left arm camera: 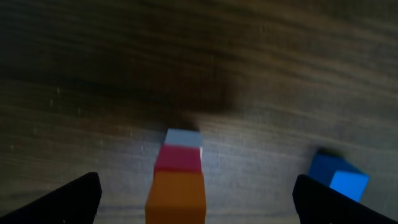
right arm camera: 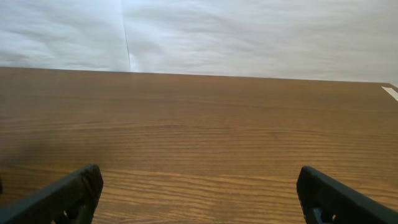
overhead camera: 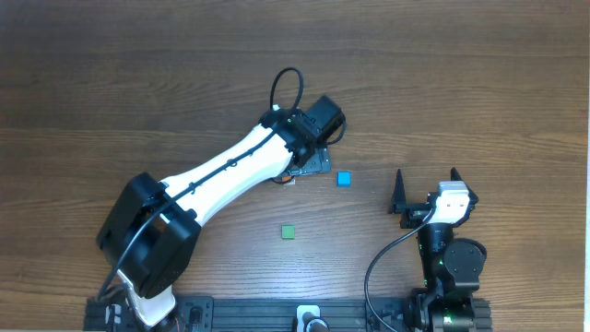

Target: Stack Cubes

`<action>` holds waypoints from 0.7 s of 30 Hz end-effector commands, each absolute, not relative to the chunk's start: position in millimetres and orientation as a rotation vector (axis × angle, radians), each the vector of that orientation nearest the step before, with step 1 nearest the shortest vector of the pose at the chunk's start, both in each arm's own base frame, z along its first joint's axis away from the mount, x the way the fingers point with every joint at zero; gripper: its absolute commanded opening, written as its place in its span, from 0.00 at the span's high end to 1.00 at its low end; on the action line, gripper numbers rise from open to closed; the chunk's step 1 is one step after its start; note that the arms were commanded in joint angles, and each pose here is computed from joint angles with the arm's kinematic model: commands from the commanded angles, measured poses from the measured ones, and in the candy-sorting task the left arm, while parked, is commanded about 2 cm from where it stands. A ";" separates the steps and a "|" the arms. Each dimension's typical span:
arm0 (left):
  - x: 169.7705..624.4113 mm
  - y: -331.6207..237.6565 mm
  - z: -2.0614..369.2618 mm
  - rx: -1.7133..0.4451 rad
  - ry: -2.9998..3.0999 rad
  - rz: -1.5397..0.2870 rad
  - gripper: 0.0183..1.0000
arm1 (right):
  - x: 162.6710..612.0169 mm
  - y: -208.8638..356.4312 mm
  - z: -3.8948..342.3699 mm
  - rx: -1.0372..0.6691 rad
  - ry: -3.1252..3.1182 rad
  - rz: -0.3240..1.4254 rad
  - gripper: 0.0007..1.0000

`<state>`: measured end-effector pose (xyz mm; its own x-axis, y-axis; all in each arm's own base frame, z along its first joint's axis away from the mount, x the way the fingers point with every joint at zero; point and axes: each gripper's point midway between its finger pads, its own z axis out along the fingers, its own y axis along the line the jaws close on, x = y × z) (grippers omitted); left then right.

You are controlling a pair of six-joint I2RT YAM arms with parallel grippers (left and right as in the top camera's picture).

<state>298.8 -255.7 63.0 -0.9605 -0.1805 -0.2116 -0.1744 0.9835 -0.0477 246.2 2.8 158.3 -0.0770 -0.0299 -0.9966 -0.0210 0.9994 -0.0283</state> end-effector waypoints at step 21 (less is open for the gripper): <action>311.8 -46.5 389.1 -0.463 1.859 -0.364 0.04 | 246.2 1.6 156.6 -0.036 1.645 -0.011 0.01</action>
